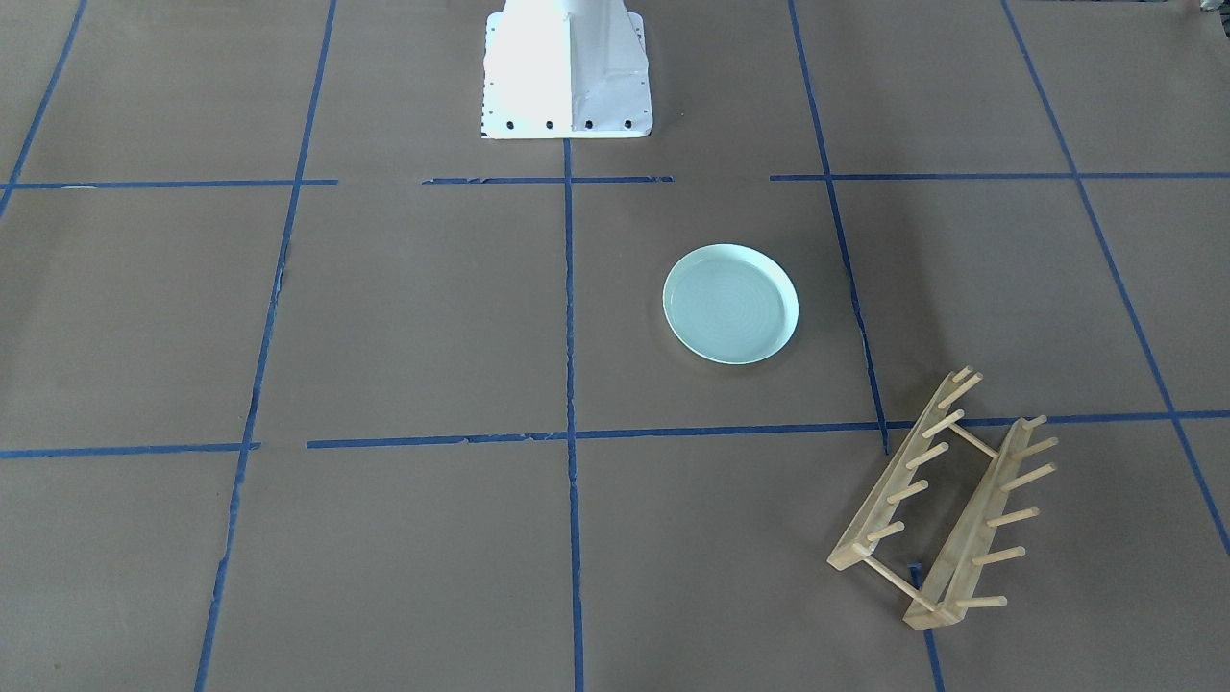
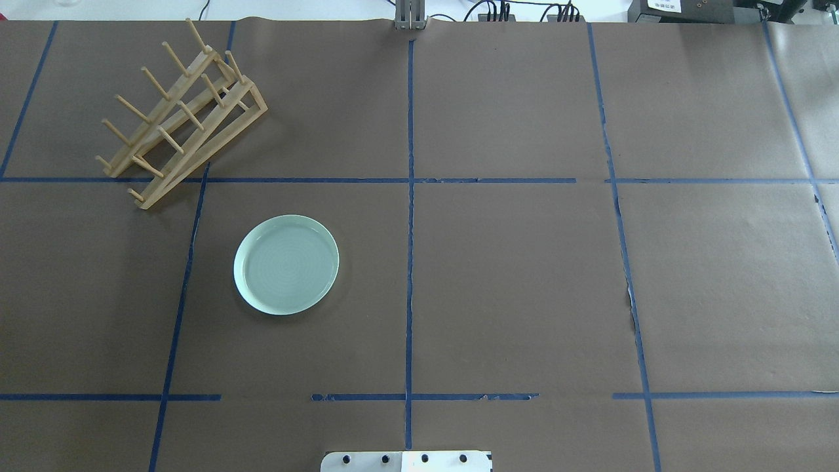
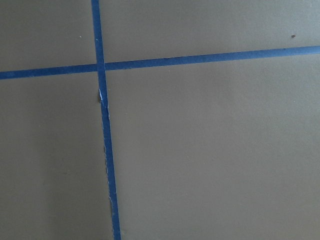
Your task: Place plate on table
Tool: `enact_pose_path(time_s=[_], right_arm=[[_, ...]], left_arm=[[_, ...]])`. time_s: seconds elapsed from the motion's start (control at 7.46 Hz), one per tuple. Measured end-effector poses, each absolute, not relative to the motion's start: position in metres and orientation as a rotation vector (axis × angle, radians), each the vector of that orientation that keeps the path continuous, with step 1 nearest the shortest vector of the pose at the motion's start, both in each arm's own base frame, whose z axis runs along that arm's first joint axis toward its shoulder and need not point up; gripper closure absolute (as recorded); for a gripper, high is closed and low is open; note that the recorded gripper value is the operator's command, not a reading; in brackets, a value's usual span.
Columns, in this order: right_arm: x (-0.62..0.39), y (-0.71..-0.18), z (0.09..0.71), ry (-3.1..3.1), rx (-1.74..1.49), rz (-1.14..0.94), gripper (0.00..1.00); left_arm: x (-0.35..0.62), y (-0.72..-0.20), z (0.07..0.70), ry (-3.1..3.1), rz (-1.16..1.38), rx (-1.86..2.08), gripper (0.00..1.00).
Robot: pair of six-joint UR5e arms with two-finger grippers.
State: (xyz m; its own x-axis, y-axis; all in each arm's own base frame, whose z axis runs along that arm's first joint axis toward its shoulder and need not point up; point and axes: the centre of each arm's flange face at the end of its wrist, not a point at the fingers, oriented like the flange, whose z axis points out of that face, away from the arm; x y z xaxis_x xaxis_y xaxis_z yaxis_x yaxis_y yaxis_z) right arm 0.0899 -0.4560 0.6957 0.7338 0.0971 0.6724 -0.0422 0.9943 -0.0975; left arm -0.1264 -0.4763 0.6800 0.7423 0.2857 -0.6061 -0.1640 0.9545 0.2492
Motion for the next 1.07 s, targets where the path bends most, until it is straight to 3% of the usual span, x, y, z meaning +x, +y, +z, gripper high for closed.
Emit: enact_pose_path(time_s=[1.07], right_arm=[[0.090,-0.456,0.696,-0.743,-0.077,0.076,0.00]], left_arm=[[-0.119,-0.476,0.630,0.798,-0.020,0.171,0.00]])
